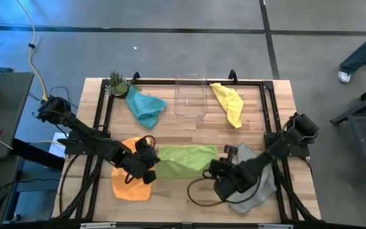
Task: Fold microfiber towels
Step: Fold the green microfiber cloth
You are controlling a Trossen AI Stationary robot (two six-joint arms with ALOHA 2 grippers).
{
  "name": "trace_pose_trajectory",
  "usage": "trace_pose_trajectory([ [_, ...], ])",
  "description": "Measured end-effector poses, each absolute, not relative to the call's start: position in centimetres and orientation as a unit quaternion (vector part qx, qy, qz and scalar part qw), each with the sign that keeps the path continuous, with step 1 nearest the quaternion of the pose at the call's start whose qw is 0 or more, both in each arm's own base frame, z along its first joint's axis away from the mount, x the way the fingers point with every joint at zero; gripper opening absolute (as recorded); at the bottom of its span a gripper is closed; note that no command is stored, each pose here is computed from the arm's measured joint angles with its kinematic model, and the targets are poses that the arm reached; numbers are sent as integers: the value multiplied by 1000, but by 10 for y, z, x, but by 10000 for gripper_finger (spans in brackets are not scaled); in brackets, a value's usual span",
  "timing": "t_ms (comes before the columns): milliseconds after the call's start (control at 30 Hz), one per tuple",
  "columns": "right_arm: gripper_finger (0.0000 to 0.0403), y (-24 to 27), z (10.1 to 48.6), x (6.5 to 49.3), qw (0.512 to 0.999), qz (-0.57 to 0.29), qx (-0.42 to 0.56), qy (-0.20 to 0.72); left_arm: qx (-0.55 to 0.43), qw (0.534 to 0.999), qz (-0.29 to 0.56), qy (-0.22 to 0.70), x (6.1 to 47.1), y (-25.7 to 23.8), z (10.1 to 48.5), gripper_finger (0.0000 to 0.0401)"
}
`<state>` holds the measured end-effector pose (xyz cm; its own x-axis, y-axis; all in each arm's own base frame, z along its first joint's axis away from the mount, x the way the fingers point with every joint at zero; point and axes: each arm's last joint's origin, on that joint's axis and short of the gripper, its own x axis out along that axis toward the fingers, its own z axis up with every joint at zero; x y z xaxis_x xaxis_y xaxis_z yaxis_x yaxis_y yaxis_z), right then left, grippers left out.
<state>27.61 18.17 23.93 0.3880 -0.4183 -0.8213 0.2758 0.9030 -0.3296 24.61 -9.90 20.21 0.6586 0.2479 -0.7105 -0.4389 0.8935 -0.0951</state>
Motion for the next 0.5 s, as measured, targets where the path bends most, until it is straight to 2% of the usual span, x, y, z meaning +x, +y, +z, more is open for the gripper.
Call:
trace_pose_trajectory([
  [200, 0, 161, 226, 284, 816, -235, -65, 524, -126, 878, 244, 392, 245, -84, 195, 0],
  [500, 0, 137, 193, 287, 803, -250, -51, 538, -115, 858, 268, 423, 252, -70, 181, 0],
])
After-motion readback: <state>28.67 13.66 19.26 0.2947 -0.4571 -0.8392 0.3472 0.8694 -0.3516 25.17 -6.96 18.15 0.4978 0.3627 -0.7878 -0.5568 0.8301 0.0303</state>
